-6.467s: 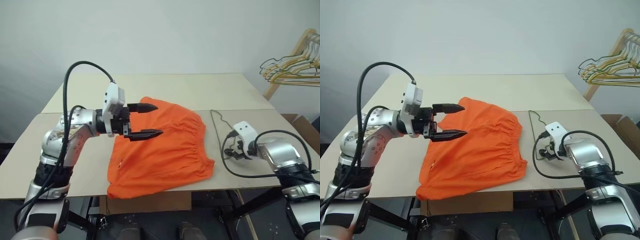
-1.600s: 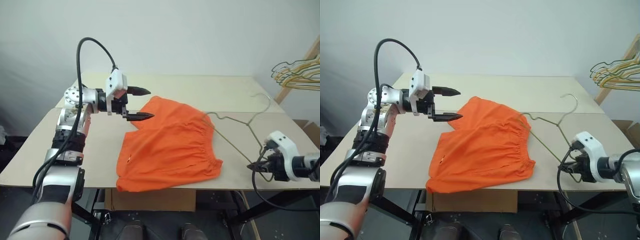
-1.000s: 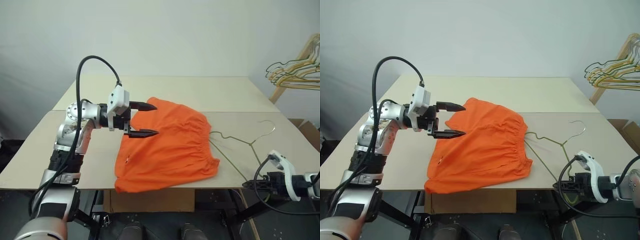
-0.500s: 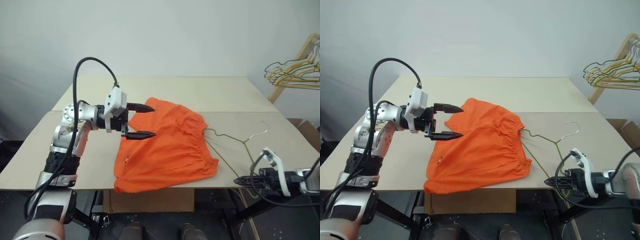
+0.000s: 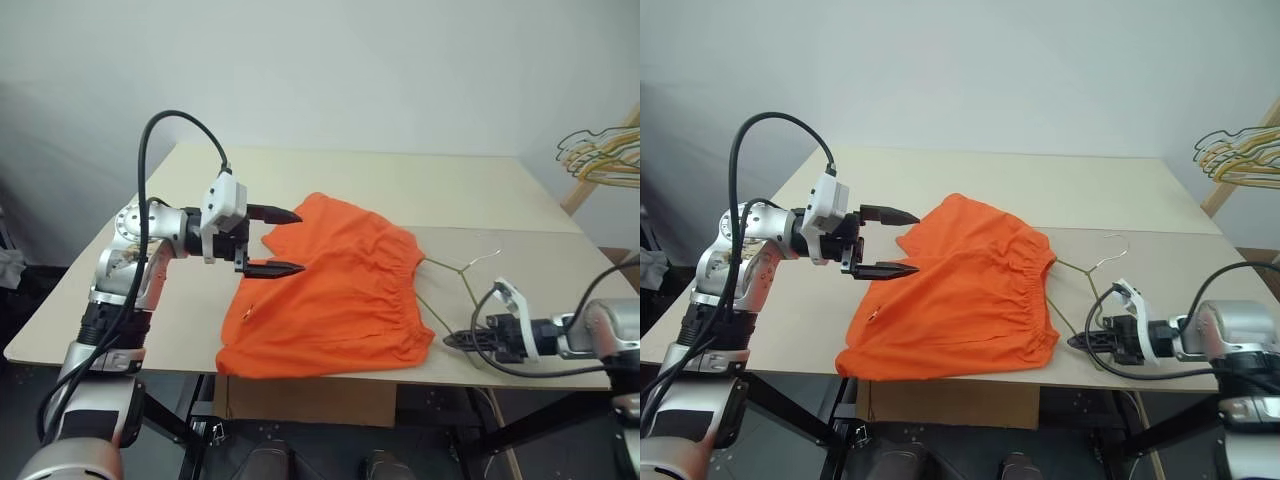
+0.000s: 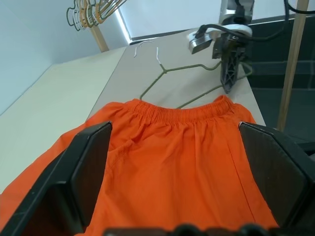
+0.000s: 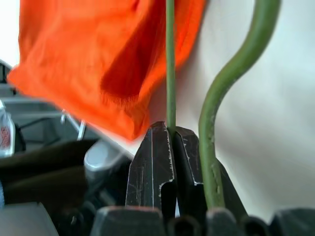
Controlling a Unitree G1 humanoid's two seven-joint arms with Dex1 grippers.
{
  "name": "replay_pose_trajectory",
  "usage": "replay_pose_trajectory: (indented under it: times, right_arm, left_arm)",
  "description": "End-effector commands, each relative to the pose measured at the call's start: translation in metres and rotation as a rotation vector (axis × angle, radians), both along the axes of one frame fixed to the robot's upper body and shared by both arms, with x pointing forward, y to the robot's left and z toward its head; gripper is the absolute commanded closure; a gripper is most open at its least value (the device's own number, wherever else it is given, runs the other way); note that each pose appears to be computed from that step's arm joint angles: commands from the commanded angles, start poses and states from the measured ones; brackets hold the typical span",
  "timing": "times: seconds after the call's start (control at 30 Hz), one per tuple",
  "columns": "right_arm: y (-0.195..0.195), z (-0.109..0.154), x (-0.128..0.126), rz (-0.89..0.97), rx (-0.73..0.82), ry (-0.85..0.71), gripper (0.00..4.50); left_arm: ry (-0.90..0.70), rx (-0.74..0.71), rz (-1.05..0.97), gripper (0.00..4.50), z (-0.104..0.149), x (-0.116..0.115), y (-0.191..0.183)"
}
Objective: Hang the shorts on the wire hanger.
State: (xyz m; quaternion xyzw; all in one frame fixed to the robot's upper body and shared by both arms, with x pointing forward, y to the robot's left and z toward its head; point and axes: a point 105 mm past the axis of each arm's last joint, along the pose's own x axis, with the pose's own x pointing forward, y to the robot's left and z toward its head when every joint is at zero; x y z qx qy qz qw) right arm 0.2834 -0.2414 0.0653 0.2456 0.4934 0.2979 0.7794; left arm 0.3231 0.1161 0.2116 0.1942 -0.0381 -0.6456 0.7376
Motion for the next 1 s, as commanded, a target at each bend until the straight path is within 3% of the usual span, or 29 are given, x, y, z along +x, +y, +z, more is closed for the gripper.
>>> replay_pose_trajectory:
  times: [0.03, 0.2, 0.4, 0.63, 0.7, 1.0]
  right_arm:
    - [0.005, 0.004, 0.014, 0.015, -0.005, -0.053, 4.5]
    - [0.022, 0.008, 0.0, 0.145, 0.06, -0.037, 4.5]
    - [0.023, -0.01, 0.027, -0.003, 0.05, -0.012, 4.5]
    - [0.032, -0.011, 0.043, -0.038, 0.057, -0.049, 4.5]
    - [0.029, -0.002, 0.045, -0.032, 0.045, -0.098, 4.5]
    - [0.01, 0.067, 0.039, 0.125, -0.281, -0.46, 4.5]
  left_arm:
    - [-0.074, -0.008, -0.01, 0.04, 0.017, -0.001, -0.002]
    - [-0.08, -0.006, -0.004, 0.04, 0.019, -0.001, -0.001]
    - [-0.079, -0.001, -0.005, 0.04, 0.016, -0.002, -0.001]
    - [-0.087, 0.004, -0.008, 0.04, 0.018, -0.001, -0.002]
    - [-0.088, 0.005, -0.009, 0.04, 0.018, -0.001, -0.002]
    - [-0.102, 0.009, -0.032, 0.04, 0.021, 0.005, -0.006]
